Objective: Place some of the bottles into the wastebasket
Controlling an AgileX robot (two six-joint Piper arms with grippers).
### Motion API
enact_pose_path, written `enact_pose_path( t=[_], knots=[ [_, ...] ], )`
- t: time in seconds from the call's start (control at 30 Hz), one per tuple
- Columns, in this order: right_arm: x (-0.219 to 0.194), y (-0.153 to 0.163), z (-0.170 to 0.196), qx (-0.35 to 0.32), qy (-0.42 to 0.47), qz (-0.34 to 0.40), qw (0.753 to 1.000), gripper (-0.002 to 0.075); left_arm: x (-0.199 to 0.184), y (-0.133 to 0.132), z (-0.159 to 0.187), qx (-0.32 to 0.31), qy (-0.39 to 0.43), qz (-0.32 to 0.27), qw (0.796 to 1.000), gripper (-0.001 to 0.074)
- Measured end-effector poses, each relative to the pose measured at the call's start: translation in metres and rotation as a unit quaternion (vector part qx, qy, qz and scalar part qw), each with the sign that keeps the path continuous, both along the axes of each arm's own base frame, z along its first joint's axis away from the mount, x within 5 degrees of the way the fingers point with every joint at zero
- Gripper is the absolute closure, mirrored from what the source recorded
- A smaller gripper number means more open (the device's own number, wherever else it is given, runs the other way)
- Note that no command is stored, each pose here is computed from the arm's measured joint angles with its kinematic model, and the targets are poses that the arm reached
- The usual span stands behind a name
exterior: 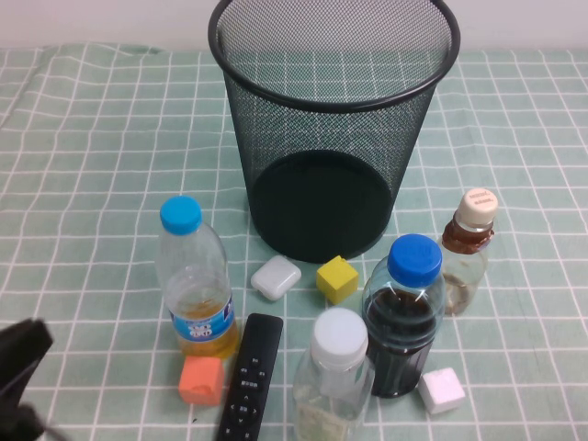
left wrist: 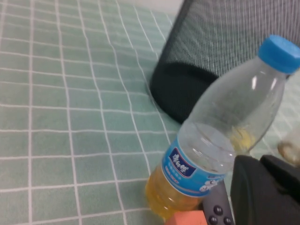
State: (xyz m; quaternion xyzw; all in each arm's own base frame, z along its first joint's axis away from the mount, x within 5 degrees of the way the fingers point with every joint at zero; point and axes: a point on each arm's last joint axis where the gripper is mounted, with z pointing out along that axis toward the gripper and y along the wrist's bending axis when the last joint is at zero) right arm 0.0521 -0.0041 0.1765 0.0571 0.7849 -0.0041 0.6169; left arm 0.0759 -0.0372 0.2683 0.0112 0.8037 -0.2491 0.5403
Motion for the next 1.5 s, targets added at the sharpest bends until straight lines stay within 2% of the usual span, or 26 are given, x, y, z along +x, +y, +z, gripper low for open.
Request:
enact_pose_path(
  t=[0.13,0.27,0.5,0.73,0.77,0.83,0.97,1.1,1.2,1.3,1.37,1.5],
  knots=[
    [0.000,0.000,0.000,0.000,0.000,0.000,1.000,0.0733,0.030,-0.010,0.028,0.059,0.038,-0.053,0.996,0.0741],
    [0.000,0.000,0.000,0.000,0.000,0.000,1.000,0.0733,0.058,-0.017,0.039,0.081,0.063,-0.084,0.991,0.0741],
    [0.000,0.000,0.000,0.000,0.000,0.000,1.000,0.0733,0.078,-0.038,0.037,0.097,0.047,-0.173,0.979,0.0740],
    [0.000,0.000,0.001,-0.004,-0.008,0.000,1.000,0.0733,0.084,-0.049,0.033,0.128,0.013,-0.221,0.967,0.0740],
    [0.001,0.000,0.004,0.016,-0.021,-0.001,1.000,0.0733,0.083,-0.049,0.034,0.133,0.006,-0.225,0.965,0.0741],
    [0.002,0.002,0.012,0.096,-0.074,-0.004,0.993,0.0733,0.083,-0.050,0.035,0.129,0.000,-0.230,0.965,0.0741],
    [0.001,-0.002,0.036,0.178,-0.212,-0.018,0.961,0.0733,0.079,-0.054,0.035,0.136,-0.012,-0.268,0.954,0.0740],
    [-0.003,-0.008,0.051,0.194,-0.301,-0.034,0.933,0.0733,0.070,-0.059,0.034,0.167,-0.042,-0.339,0.925,0.0740],
    [-0.004,-0.005,0.061,0.220,-0.283,-0.022,0.933,0.0733,0.066,-0.063,0.036,0.175,-0.071,-0.376,0.907,0.0734],
    [0.000,0.003,0.078,0.231,-0.190,0.000,0.954,0.0733,0.063,-0.067,0.034,0.183,-0.095,-0.421,0.883,0.0662],
    [0.002,0.006,0.099,0.206,-0.154,0.013,0.966,0.0733,0.065,-0.070,0.031,0.175,-0.093,-0.442,0.875,0.0549],
    [0.016,0.010,0.135,0.106,-0.088,0.046,0.989,0.0733,0.079,-0.078,0.024,0.129,-0.090,-0.458,0.875,0.0303]
  ],
)
